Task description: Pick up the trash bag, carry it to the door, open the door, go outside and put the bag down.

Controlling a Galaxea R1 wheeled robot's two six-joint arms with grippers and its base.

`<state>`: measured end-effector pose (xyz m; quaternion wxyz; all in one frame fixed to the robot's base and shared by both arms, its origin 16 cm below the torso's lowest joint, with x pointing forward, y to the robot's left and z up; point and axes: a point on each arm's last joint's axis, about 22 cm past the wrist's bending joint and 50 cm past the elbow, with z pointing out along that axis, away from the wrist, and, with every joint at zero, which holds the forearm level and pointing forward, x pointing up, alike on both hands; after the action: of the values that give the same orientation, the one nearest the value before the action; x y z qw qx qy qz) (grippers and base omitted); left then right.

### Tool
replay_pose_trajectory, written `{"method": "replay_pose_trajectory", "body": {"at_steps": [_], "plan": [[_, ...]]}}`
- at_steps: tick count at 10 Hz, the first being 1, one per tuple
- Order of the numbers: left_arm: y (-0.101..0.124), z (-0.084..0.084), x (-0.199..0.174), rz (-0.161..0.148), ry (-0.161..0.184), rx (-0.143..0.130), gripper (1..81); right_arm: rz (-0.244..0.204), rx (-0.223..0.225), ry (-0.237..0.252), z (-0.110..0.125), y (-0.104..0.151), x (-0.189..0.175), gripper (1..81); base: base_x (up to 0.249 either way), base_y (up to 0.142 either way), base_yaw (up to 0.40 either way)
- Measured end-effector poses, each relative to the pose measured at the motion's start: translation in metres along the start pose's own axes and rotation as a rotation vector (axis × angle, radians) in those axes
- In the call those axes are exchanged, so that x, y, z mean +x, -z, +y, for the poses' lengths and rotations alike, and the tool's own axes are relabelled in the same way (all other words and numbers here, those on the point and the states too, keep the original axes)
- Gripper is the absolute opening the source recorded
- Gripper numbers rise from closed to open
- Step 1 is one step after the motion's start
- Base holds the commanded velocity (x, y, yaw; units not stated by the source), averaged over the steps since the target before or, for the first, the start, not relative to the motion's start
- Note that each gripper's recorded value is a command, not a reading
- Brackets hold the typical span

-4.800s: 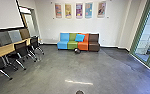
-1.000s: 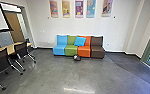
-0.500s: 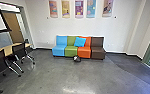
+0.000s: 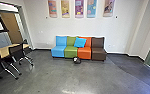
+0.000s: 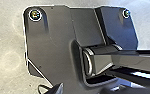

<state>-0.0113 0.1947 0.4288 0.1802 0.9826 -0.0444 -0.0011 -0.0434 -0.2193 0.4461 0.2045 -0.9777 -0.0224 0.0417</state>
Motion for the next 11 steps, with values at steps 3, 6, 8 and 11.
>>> {"method": "replay_pose_trajectory", "body": {"at_steps": [3, 6, 8, 11], "plan": [[-0.0001, 0.0003, 0.0004, 0.001, 0.000, -0.001, 81.1, 0.000, 0.003, 0.000, -0.0025, -0.0010, 0.0001, 81.1, 0.190, 0.000, 0.000], [0.0000, 0.0000, 0.0004, 0.001, 0.000, 0.000, 81.1, 0.001, 0.005, 0.000, -0.0036, -0.0014, 0.0006, 81.1, 0.190, 0.000, 0.000], [-0.0001, 0.0003, 0.0004, 0.001, 0.000, 0.000, 81.1, 0.001, 0.005, 0.000, -0.0039, -0.0016, 0.0005, 81.1, 0.190, 0.000, 0.000], [0.0000, 0.0000, 0.0003, 0.000, 0.000, 0.000, 81.1, 0.001, 0.005, 0.000, -0.0037, -0.0015, 0.0005, 81.1, 0.189, 0.000, 0.000]]}}
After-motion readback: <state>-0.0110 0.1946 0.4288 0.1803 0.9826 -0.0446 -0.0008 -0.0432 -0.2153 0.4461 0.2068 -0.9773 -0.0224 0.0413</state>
